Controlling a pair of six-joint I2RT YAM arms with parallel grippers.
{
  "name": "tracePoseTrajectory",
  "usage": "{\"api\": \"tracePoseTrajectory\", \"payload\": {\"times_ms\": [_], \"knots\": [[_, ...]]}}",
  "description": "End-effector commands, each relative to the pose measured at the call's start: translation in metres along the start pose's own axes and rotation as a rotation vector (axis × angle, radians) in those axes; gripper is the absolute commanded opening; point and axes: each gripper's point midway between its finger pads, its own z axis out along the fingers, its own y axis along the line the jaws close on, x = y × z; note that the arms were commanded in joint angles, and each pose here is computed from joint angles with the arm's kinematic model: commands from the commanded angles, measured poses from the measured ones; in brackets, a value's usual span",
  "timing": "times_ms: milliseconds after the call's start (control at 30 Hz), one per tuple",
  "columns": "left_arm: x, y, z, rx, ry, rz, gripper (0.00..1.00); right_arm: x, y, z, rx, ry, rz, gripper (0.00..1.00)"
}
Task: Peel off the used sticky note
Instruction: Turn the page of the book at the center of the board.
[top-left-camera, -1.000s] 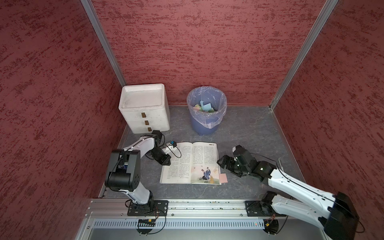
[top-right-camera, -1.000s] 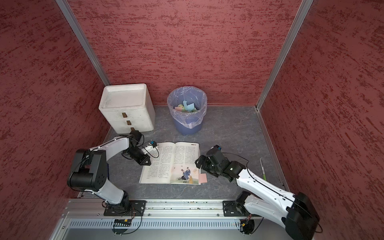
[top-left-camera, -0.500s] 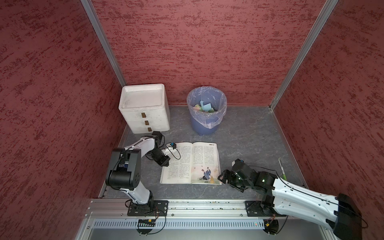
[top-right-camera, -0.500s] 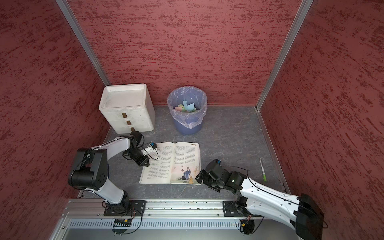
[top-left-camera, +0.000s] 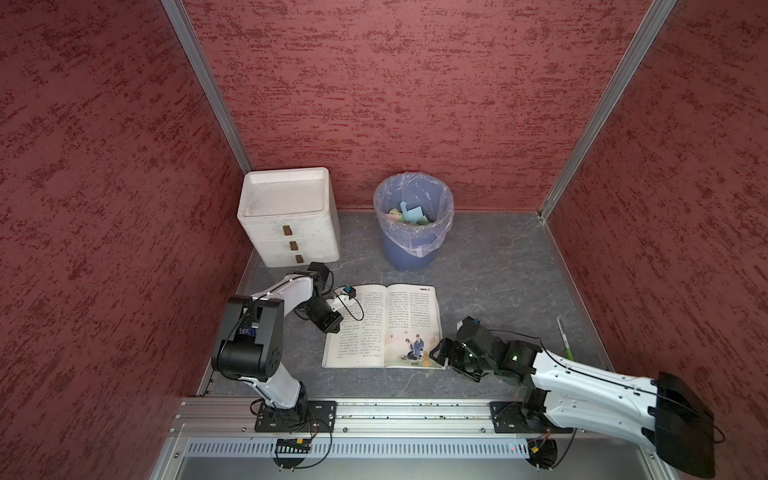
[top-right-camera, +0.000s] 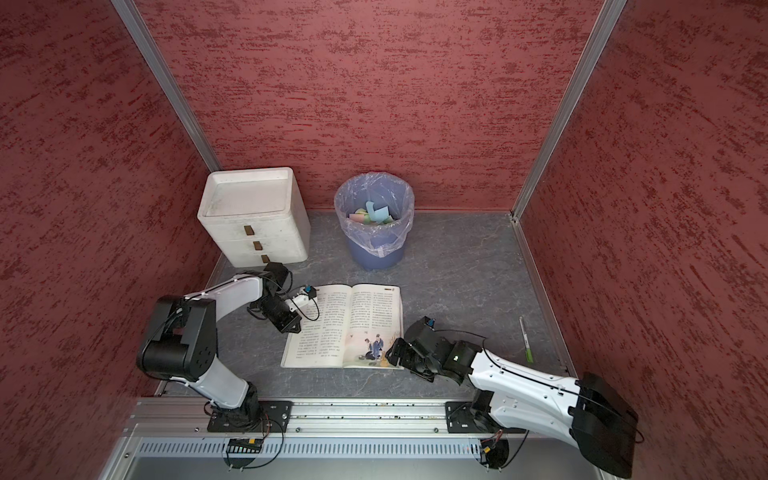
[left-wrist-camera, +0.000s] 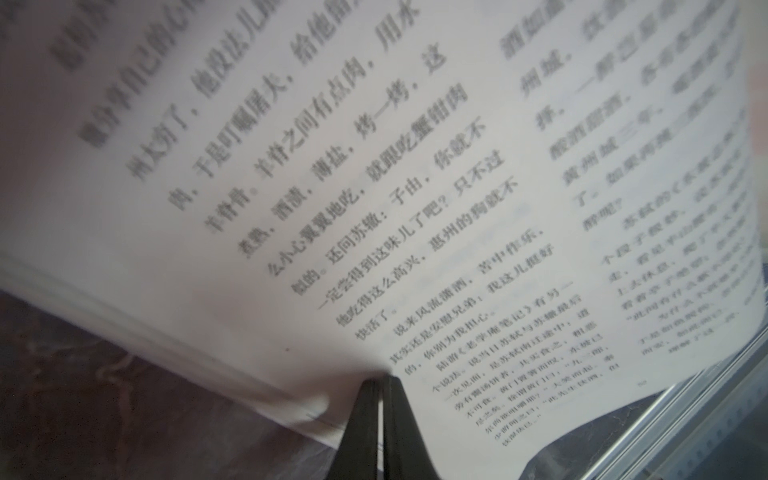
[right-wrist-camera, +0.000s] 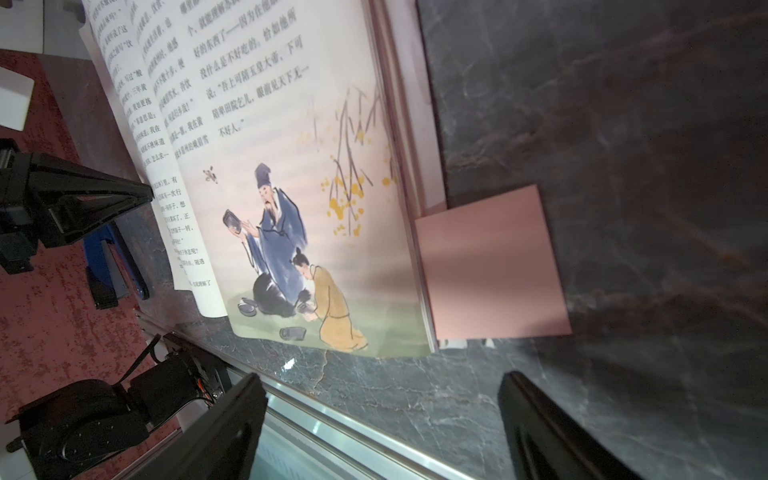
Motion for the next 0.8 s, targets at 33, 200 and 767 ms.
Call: {"api": "tracePoseTrajectory", "payload": {"times_ms": [33,200,767], "knots": [[0.005,0.0,0.017,-0.001,0.018,0.012,0.08,-0.016,0.027,0.007,-0.078,-0.048,-0.03,0.92],[0.004,-0.001,0.017,0.0,0.015,0.012,0.07,-0.018,0.038,0.021,-0.079,-0.023,-0.059,0.91],[0.001,-0.003,0.017,0.006,0.004,0.014,0.07,-0.014,0.07,0.025,-0.173,0.035,-0.124,0.88]]}}
